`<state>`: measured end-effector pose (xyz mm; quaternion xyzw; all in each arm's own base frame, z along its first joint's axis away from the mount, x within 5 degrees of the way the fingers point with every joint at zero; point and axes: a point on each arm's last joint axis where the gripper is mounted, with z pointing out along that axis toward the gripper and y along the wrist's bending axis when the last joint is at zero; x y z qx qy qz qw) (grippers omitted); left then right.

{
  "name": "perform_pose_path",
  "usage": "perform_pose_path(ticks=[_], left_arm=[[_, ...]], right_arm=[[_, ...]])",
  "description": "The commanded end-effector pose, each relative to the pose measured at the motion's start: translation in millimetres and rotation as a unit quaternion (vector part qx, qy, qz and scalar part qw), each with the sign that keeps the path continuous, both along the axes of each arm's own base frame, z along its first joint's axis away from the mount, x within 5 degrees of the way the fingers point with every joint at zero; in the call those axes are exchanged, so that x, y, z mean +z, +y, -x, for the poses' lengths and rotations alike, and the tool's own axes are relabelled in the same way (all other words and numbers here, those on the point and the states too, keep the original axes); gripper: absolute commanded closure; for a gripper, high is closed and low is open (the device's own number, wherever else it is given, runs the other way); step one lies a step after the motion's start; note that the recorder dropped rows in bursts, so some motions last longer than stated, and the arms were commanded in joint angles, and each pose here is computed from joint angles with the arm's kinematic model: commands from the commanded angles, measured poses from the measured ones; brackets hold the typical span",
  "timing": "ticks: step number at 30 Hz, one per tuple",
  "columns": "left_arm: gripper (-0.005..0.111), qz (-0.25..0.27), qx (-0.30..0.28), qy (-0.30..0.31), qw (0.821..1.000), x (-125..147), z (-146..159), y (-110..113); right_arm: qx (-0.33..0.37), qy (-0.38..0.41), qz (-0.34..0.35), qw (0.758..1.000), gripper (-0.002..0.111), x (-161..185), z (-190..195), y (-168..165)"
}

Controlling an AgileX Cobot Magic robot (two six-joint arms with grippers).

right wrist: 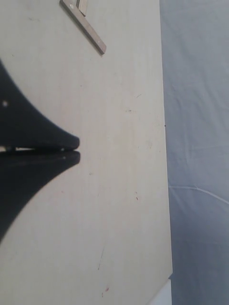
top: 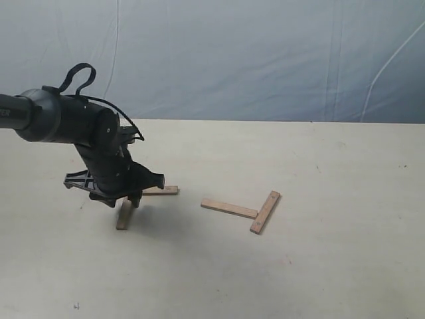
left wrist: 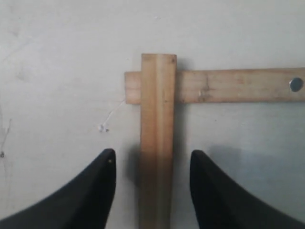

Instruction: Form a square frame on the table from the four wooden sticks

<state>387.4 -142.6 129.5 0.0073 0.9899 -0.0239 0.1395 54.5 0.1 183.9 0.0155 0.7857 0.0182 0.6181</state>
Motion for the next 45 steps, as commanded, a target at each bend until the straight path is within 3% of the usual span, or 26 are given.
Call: perform_pose_path(ticks=[1, 4, 7, 8, 15, 20, 23, 30, 33, 38, 39, 45], left_arm=[[0.055, -0.001, -0.010, -0.016, 1.000, 27.1, -0.9, 2.5], [0.066, -0.003, -0.039, -0.040, 0.998, 55.4, 2.3, 3.9], [0.103, -0.008, -0.068, -0.059, 0.996, 82.6, 9.2, 10.2], [0.106, -0.005, -0.069, -0.062, 0.996, 90.1, 11.5, 14.8], [0.107, 0.078, -0.049, -0.081, 0.992, 119.2, 46.0, 69.5], [0.107, 0.116, 0.010, -0.168, 0.979, 146.9, 90.6, 115.9], [0.107, 0.141, 0.060, -0.244, 0.958, 169.7, 123.6, 129.0], [0.107, 0.142, 0.043, -0.406, 0.902, 220.3, 224.8, 127.0], [0.107, 0.142, 0.033, -0.465, 0.873, 225.3, 269.7, 125.3], [0.107, 0.140, 0.034, -0.558, 0.817, 208.2, 327.4, 125.7], [0.107, 0.139, 0.041, -0.591, 0.794, 196.6, 341.0, 127.3], [0.107, 0.172, 0.094, -0.619, 0.760, 151.1, 346.2, 132.8]], right_arm=[[0.002, -0.009, 0.001, 1.000, 0.109, 1.5, 0.2, 0.1], [0.002, -0.009, 0.001, 1.000, 0.109, 1.5, 0.2, 0.1], [0.002, -0.009, 0.001, 1.000, 0.109, 1.5, 0.2, 0.1], [0.002, -0.009, 0.001, 1.000, 0.109, 1.5, 0.2, 0.1], [0.002, -0.009, 0.001, 1.000, 0.109, 1.5, 0.2, 0.1], [0.002, -0.009, 0.001, 1.000, 0.109, 1.5, 0.2, 0.1], [0.002, -0.010, 0.001, 1.000, 0.109, 1.7, 0.2, 0.1], [0.002, -0.024, 0.000, 1.000, 0.109, 4.2, -0.3, 0.2], [0.003, -0.052, 0.000, 0.999, 0.109, 9.2, -1.1, 0.5], [0.005, -0.113, 0.000, 0.994, 0.109, 20.3, -1.9, 0.9], [0.007, -0.145, -0.001, 0.989, 0.109, 26.2, -1.8, 1.1], [0.011, -0.259, -0.004, 0.966, 0.109, 47.0, 1.7, 1.8]])
